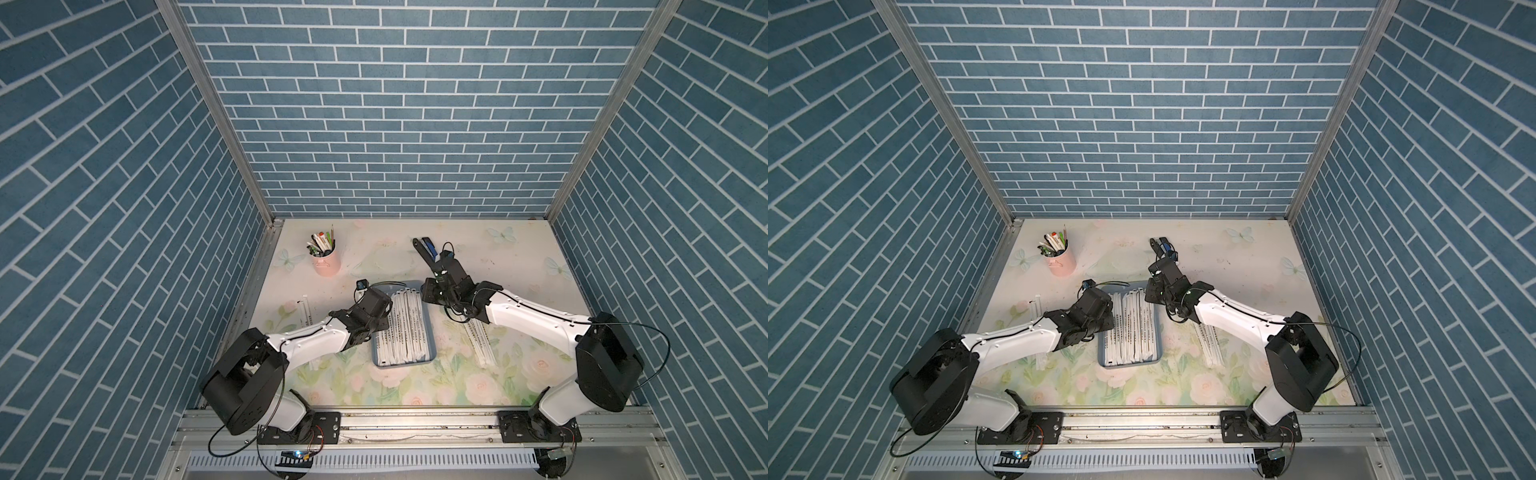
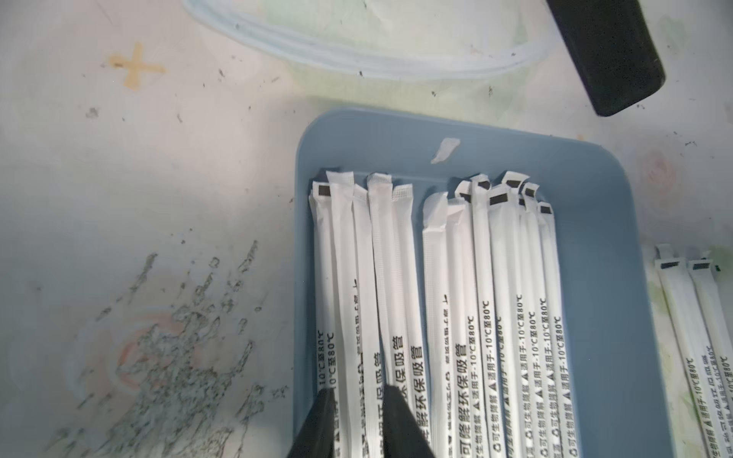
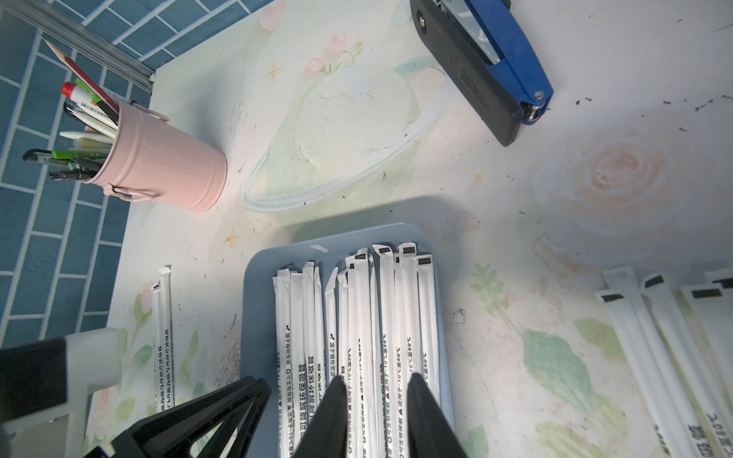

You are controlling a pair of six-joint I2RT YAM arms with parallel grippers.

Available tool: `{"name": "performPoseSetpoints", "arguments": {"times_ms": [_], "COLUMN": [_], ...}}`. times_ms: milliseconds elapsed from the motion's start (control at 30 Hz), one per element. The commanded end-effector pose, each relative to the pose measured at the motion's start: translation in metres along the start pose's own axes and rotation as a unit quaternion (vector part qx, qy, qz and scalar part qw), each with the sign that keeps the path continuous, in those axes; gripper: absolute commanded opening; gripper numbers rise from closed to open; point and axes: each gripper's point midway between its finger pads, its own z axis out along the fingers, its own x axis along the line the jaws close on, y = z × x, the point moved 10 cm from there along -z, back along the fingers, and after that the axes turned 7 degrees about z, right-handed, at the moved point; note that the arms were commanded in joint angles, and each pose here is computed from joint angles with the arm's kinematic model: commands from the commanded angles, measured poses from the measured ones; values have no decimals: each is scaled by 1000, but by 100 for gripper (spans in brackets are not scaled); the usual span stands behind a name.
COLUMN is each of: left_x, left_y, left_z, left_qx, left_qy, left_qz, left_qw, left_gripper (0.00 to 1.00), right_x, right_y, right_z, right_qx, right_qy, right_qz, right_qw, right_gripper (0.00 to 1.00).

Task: Put the straws into the storage box
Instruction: Place the straw in the storage box, then pick up the straw from the center of the board.

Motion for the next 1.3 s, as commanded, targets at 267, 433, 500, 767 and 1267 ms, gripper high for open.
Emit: {"name": "performPoseSetpoints", "arguments": {"times_ms": [267,433,500,767,1267], "left_x": [60,114,130,123,61], "left_y": [41,44,45,60,61], "left_z": [-56,-65,-64,-75,-71], "left_qx": [-79,-72,-62,-127,-154], "left_qy": [90,146,154,59,-18], "left_qz": [-35,-97,-117,-111,-20], "left_qw": [992,982,979,984,988], "left_gripper": [60,61,60,62,68], "right_x": [-3,-7,-13,-80,-107], "right_y": [-1,-8,-10,-22,-36], "right_z": [-4,1,-1,-23,-20], "right_qx": [6,31,36,88,172], "right_qy": [-5,-12,-17,-148,-222], "right_qz": [-56,-88,-98,-135,-189], "right_qw": [998,996,994,976,941], "right_gripper": [28,28,25,25,20]}}
